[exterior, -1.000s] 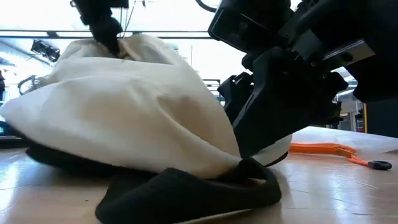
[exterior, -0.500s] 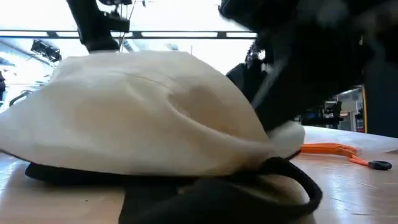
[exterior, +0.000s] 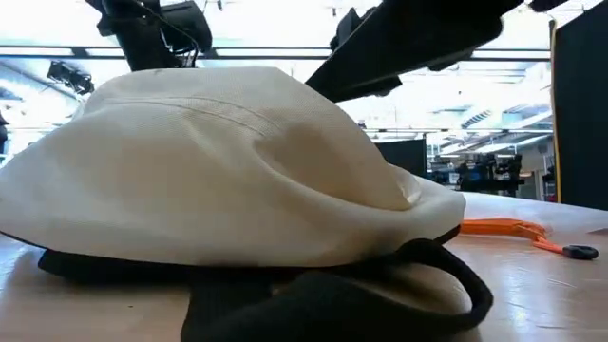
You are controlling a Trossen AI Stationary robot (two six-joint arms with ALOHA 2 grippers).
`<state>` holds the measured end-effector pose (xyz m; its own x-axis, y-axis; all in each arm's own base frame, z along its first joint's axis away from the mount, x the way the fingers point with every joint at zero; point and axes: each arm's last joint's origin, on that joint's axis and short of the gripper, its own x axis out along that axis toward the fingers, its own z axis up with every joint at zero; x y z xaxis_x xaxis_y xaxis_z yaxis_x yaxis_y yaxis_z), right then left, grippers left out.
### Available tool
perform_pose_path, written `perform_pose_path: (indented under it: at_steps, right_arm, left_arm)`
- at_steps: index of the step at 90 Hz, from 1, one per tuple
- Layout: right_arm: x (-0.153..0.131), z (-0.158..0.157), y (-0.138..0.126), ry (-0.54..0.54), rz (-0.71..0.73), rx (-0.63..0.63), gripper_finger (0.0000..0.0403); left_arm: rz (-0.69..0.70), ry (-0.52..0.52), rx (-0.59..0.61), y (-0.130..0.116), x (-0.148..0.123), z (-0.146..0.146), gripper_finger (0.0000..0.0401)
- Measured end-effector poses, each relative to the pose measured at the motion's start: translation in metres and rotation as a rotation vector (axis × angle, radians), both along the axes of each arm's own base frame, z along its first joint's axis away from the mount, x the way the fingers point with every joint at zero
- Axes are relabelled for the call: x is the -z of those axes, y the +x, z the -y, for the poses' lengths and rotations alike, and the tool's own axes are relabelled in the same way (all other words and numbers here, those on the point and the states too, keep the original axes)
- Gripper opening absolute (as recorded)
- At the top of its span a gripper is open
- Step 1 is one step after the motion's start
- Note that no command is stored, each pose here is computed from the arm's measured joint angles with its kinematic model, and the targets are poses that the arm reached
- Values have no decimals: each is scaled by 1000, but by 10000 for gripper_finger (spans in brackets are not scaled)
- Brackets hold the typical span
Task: Unpack backpack
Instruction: Remove the pink cellphone from the white backpack
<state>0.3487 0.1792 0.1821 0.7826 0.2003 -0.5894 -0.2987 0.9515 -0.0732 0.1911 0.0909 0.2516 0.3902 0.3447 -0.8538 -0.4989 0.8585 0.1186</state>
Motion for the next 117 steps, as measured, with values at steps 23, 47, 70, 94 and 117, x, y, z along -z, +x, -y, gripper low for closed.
perform_pose_path:
  at_steps: [23,47,70,94,117]
  right_arm:
    - [-1,8,4,-1,4,25,161]
    - [-1,8,4,0,8,25,164]
    - [-2,13,7,1,11,42,166]
    - [-2,17,9,-3,13,55,170]
    - [-1,21,9,-96,27,119,169]
  left_arm:
    - [97,51,20,-14,-53,2,283]
    - [171,51,64,-31,-90,18,283]
    - [237,3,176,-34,-98,35,288]
    - [466,-109,465,-10,-109,73,288]
    - [466,-97,707,42,-57,151,263]
